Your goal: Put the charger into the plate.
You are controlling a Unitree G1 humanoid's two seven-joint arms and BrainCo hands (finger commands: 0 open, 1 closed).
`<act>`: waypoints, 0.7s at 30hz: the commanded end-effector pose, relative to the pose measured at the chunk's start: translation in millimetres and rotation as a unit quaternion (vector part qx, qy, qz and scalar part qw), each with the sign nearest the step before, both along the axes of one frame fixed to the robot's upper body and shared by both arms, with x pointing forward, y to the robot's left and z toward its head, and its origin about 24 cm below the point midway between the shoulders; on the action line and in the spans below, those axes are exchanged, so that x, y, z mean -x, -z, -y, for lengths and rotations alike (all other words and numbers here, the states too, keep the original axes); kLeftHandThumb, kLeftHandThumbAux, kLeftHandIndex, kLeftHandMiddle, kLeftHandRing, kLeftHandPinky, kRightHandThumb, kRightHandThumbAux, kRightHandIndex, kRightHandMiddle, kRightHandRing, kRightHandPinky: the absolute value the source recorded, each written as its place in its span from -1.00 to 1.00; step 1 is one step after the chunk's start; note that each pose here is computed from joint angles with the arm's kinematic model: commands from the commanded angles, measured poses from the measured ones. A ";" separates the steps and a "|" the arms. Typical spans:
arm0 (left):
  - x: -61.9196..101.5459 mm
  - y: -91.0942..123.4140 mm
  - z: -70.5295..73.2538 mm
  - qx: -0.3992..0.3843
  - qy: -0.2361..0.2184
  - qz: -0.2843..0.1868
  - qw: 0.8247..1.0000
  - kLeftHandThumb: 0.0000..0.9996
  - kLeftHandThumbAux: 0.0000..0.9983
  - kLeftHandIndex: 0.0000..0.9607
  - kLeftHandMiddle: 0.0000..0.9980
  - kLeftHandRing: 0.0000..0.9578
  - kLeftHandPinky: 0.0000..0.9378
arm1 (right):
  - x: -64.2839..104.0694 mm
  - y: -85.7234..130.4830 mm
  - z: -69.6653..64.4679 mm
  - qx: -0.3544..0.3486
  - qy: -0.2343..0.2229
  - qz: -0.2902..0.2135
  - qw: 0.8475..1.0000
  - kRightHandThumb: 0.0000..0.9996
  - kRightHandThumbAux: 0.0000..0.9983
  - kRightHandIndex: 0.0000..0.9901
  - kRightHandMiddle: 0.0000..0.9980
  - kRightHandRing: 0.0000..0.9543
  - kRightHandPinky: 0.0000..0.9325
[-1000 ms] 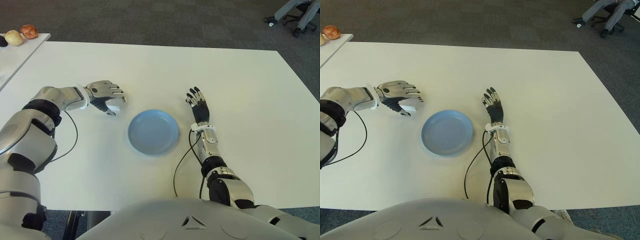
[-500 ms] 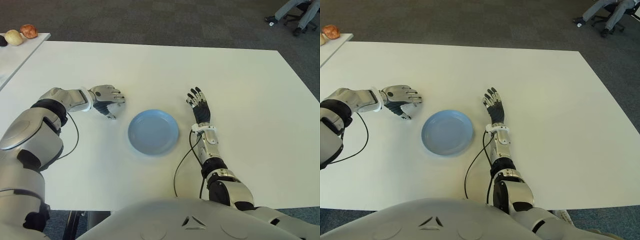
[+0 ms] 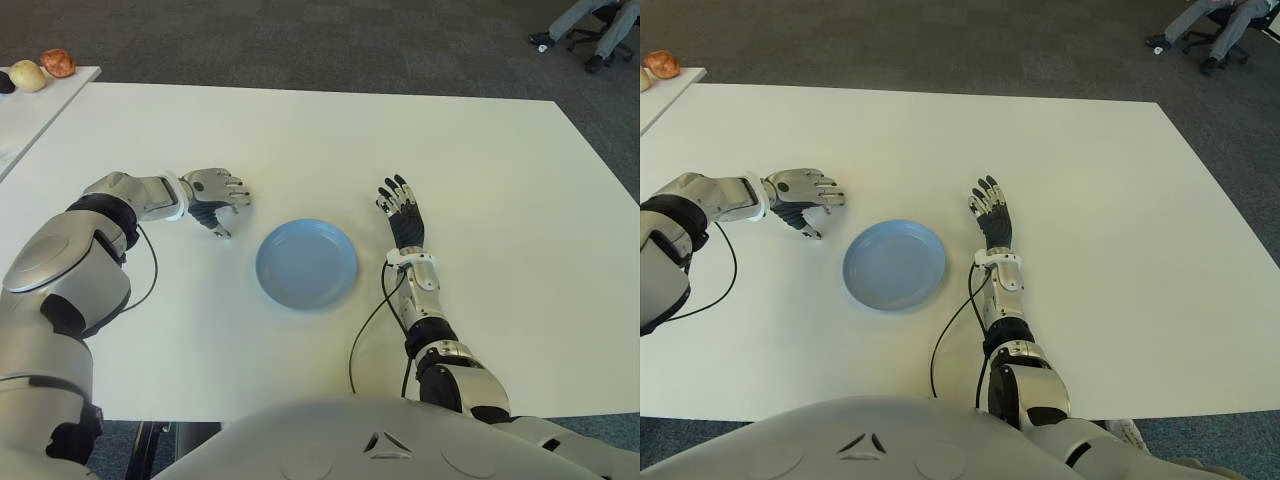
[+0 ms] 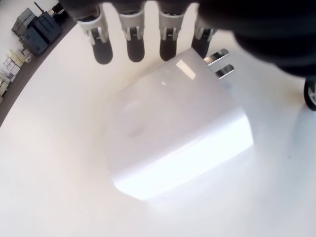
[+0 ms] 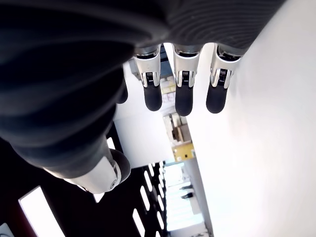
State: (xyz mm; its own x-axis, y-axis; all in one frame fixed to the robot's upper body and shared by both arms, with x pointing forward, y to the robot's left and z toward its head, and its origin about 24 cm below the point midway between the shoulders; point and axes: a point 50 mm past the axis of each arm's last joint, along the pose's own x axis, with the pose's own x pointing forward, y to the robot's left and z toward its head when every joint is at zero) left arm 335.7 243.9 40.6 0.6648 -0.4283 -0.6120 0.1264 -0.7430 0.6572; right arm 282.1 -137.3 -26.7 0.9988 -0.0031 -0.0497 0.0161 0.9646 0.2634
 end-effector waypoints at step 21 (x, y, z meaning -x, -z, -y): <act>8.6 14.9 -7.8 0.041 -0.059 -0.002 0.997 -0.23 -0.59 -1.00 -1.00 -1.00 -0.94 | 28.3 34.6 5.4 -0.022 0.010 -0.087 0.996 -0.70 0.50 -0.83 -0.71 -0.72 -0.61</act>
